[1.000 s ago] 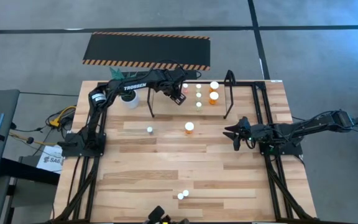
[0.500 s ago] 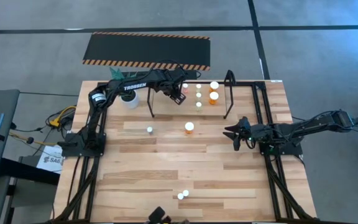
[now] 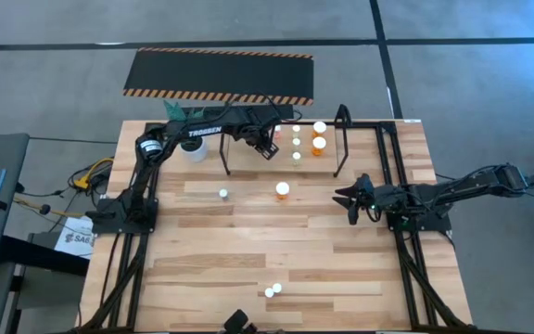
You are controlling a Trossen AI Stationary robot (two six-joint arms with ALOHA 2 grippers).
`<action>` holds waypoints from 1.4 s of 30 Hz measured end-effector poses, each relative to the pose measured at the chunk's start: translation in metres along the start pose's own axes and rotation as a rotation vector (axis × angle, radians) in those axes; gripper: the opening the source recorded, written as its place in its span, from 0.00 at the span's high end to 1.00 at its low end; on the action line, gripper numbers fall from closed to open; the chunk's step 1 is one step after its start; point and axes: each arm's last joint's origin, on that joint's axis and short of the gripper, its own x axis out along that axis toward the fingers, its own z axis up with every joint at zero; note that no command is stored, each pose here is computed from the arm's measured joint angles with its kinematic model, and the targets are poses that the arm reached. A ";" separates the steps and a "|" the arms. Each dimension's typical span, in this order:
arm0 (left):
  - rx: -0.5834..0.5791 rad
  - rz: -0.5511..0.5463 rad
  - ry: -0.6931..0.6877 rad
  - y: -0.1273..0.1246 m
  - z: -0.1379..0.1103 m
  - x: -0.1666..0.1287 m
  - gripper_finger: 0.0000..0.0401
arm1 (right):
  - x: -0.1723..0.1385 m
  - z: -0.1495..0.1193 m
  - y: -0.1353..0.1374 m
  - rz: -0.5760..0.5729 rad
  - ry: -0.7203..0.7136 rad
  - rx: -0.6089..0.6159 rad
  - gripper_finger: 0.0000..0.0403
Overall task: Pick and place medicine bottles onto shelf by color
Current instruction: Put the blue pill bottle on the shelf
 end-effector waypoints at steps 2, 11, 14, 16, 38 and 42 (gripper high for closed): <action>0.003 0.003 0.000 -0.002 0.000 0.007 0.69 | 0.000 0.000 0.000 0.000 0.001 0.000 0.60; 0.007 0.002 0.019 -0.003 -0.001 0.012 0.69 | 0.000 0.000 0.000 0.000 0.000 0.000 0.60; 0.004 0.003 0.019 -0.003 -0.001 0.012 0.69 | 0.000 0.000 0.000 0.000 0.001 0.000 0.60; 0.001 0.003 0.018 -0.003 -0.001 0.012 0.69 | 0.000 0.000 0.000 0.000 0.000 0.000 0.60; -0.042 -0.011 0.032 -0.002 -0.002 0.011 0.35 | 0.000 0.000 0.000 0.000 0.000 0.000 0.60; -0.048 0.000 0.036 0.000 -0.003 0.005 0.28 | 0.000 0.000 0.000 0.000 0.000 0.000 0.60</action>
